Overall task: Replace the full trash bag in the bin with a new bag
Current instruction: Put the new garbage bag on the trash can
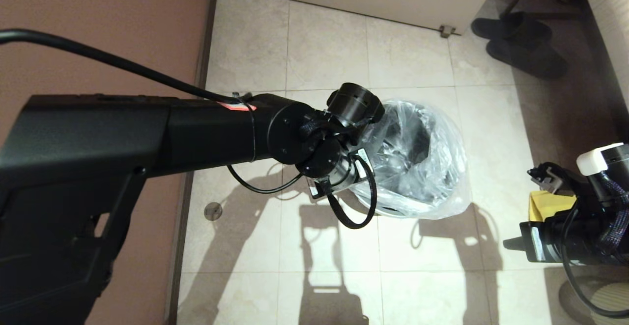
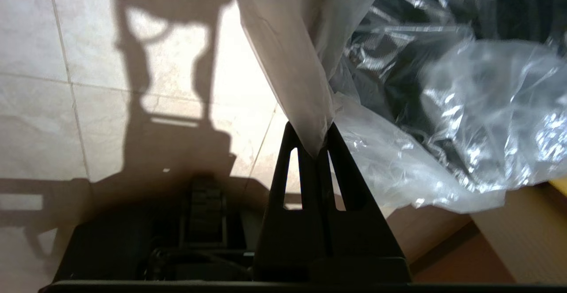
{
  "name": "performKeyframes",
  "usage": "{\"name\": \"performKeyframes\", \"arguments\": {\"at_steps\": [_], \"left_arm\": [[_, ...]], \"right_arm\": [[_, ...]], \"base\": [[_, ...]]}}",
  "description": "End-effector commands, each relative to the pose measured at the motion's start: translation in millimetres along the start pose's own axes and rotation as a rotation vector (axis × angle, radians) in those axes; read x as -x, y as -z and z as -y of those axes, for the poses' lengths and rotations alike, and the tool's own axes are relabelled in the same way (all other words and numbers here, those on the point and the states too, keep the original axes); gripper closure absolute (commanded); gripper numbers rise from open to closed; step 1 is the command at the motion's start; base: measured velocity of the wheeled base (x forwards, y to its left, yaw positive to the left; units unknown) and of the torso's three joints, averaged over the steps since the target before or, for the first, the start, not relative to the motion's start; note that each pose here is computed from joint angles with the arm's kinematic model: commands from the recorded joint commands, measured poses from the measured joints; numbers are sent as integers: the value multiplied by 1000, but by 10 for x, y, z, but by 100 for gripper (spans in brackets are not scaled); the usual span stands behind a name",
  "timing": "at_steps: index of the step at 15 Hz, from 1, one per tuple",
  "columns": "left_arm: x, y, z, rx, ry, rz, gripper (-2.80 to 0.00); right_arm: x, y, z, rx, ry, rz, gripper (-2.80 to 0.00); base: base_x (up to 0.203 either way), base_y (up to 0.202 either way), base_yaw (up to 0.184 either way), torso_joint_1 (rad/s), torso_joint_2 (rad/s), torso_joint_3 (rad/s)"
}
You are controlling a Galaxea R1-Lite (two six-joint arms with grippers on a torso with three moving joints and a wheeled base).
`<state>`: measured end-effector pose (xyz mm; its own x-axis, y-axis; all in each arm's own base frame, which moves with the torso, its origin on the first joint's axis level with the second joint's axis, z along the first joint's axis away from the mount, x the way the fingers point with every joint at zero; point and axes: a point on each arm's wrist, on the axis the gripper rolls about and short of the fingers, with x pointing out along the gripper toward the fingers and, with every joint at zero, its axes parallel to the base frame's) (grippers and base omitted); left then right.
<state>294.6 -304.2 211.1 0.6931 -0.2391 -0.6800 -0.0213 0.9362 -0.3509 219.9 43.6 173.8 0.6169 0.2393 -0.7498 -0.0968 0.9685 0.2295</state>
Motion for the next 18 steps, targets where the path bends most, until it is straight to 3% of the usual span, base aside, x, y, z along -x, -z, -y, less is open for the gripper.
{"name": "performKeyframes", "arguments": {"at_steps": [1,6,12,13,18], "left_arm": [[51,26,-7,-4,-8,-12,0],[109,256,-29,-48,-35,-87,0],[-248,425,-87,-72,-108,-143,0],[-260,417,-98,-71,-112,-142,-280],[-20,297,-97,-57,-77,-113,-280]], "right_arm": [[8,1,-2,-1,-2,2,0],[31,9,-9,0,-12,6,0],[93,0,18,-11,-28,26,0],[98,-4,38,-18,-27,28,0],[163,-8,54,-24,-26,52,0]], "base": [[0,0,0,0,0,0],[0,0,0,0,0,0],[0,0,0,0,0,0],[0,0,0,0,0,0],[0,0,0,0,0,0]]}}
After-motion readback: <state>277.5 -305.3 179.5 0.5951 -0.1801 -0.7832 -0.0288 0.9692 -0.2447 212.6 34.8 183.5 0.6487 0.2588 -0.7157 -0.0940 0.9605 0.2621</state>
